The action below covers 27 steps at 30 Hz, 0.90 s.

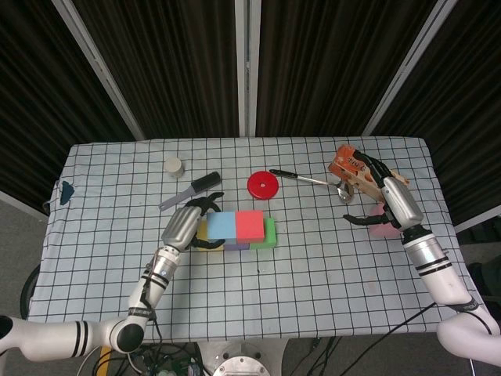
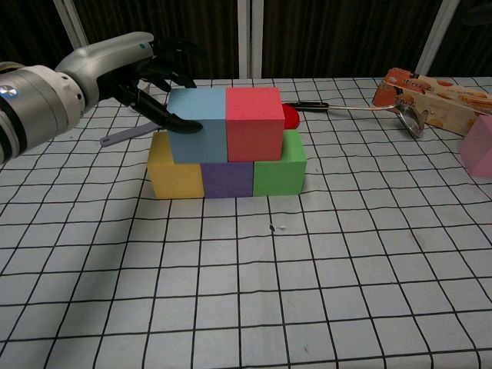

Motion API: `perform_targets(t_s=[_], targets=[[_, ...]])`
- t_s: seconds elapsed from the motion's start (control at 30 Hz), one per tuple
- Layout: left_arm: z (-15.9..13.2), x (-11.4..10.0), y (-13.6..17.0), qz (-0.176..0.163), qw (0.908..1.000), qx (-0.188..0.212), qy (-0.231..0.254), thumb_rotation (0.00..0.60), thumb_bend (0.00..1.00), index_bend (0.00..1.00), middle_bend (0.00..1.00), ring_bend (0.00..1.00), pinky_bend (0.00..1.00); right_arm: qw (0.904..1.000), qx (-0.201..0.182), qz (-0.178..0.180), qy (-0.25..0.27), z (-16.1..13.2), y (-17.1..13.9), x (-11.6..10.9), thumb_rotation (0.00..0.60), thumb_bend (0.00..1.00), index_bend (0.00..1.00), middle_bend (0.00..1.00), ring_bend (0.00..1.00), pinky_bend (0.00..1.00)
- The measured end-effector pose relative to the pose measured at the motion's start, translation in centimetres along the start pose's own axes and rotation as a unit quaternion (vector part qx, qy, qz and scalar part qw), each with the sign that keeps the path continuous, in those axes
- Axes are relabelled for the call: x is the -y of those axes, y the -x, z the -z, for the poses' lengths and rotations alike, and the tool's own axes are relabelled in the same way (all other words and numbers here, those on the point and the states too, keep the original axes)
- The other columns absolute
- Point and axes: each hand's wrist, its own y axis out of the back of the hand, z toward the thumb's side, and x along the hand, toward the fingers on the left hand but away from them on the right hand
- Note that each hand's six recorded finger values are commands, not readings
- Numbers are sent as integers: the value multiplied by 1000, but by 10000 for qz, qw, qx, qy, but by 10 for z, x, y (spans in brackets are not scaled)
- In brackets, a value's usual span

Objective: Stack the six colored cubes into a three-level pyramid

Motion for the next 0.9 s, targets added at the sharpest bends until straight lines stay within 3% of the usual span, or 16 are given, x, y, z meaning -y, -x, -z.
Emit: perform_targets(t_s=[0.13, 0.57, 0.73, 0.9], targets=[[0, 1, 1, 23, 10000, 32, 8, 600, 180, 85, 200, 174, 177, 10000, 24, -4, -6, 2, -1, 0, 600, 2, 0, 67, 0, 0], [-3, -7, 11, -33, 9999, 130, 37, 600, 164, 73, 133, 108, 170, 9999, 64, -90, -78, 2, 2, 6, 600, 25, 0, 66, 0, 0], [12, -29, 25, -381, 9991, 65, -169, 600, 164, 73, 130, 100, 169, 9995, 95, -234, -180, -1, 7, 16, 600, 33, 0, 55, 0, 0], [53, -57, 44, -899, 9946, -348, -395, 600, 164, 73, 130, 100, 169, 9980, 177, -492, -343, -3, 17, 33, 600, 35, 0, 33, 0, 0]])
